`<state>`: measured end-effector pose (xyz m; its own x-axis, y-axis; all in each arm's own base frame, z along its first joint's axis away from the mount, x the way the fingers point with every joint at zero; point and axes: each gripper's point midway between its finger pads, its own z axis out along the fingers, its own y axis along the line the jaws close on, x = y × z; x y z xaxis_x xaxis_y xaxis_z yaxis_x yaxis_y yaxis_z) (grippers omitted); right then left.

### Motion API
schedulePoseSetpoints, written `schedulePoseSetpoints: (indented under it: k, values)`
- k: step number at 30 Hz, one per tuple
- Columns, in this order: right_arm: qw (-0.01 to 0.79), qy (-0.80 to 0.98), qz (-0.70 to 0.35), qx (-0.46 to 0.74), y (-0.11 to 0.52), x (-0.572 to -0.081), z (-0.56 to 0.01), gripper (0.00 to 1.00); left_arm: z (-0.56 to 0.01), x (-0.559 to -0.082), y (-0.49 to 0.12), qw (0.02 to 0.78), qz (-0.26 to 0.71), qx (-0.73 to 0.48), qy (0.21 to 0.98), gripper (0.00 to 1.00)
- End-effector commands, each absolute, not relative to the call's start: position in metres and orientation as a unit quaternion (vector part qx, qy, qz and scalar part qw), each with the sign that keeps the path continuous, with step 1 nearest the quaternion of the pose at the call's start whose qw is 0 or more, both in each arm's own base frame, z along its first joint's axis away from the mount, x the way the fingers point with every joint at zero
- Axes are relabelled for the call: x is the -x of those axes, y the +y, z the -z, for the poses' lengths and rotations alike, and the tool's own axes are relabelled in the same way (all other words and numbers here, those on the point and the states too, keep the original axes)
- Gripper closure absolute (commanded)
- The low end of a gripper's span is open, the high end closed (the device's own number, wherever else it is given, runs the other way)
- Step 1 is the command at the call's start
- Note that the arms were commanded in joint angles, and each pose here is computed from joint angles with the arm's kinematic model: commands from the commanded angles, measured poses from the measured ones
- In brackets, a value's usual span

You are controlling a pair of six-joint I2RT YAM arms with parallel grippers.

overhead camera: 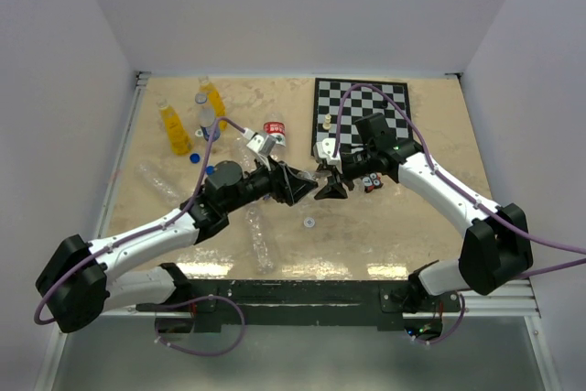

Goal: Unscrew the bottle caps
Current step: Place the plastic bottle at the center of the board.

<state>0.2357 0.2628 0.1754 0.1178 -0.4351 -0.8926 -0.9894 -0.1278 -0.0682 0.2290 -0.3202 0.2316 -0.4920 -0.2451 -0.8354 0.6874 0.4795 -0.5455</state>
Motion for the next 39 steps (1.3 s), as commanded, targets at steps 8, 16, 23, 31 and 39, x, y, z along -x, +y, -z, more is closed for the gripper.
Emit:
schedulePoseSetpoints:
  k: [8, 16, 23, 31, 39]
  values:
    - [0.377, 0.539, -0.382, 0.649, 0.267, -0.238, -0.181, 1.0, -0.269, -0.234, -0.325, 0.506, 0.506, -0.154, 0.681, 0.48]
    - [0.378, 0.539, -0.381, 0.649, 0.267, -0.239, -0.181, 0.97, -0.262, -0.232, -0.328, 0.49, 0.501, -0.164, 0.694, 1.0]
    - [0.379, 0.538, -0.38, 0.65, 0.267, -0.239, -0.183, 0.8, -0.267, -0.229, -0.321, 0.495, 0.498, -0.16, 0.694, 1.0]
    - [0.381, 0.536, -0.376, 0.652, 0.265, -0.237, -0.184, 0.29, -0.272, -0.226, -0.309, 0.503, 0.485, -0.154, 0.699, 1.0]
    - [0.384, 0.53, -0.37, 0.66, 0.261, -0.236, -0.188, 0.13, -0.275, -0.222, -0.295, 0.504, 0.457, -0.154, 0.717, 1.0]
